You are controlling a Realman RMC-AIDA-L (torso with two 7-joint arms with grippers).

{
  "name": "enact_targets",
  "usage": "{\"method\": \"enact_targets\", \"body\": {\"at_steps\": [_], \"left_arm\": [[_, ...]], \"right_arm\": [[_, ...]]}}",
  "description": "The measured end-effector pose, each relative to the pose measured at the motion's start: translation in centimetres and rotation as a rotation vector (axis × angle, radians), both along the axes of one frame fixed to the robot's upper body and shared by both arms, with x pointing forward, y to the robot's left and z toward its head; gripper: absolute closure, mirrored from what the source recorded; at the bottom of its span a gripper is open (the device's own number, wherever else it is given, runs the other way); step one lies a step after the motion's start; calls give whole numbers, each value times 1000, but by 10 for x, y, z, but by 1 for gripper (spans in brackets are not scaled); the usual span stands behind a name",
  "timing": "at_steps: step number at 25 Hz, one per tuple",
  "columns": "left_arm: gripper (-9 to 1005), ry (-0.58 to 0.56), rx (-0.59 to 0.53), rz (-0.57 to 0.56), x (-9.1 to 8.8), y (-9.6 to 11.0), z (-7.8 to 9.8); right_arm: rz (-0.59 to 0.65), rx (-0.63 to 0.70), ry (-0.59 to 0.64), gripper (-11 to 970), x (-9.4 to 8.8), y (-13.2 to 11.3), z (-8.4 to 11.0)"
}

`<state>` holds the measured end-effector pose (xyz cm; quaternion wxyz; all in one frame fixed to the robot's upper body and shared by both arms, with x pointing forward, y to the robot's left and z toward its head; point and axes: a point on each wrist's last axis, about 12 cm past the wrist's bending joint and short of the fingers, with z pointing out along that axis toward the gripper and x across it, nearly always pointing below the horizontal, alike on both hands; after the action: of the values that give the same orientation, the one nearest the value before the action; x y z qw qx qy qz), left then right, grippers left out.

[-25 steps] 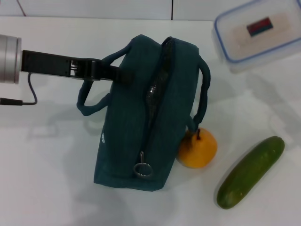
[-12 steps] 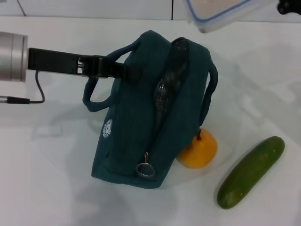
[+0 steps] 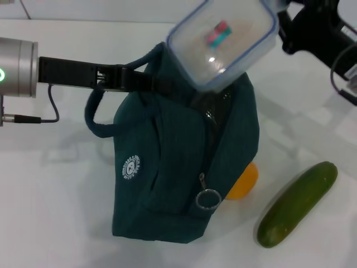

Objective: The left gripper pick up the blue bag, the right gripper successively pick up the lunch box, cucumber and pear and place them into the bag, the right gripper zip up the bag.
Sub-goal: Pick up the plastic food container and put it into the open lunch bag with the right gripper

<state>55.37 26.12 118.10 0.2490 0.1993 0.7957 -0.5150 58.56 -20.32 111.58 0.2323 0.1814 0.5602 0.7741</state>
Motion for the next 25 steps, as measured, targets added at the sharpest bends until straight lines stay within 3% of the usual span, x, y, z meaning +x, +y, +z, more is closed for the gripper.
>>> {"method": "enact_targets", "body": {"at_steps": [11, 25], "left_arm": [[927, -26, -3, 25, 7, 1, 3], [927, -64, -40, -54, 24, -24, 15]], "right_arm": [[66, -87, -9, 853, -10, -1, -9], [8, -79, -77, 851, -22, -25, -8]]}}
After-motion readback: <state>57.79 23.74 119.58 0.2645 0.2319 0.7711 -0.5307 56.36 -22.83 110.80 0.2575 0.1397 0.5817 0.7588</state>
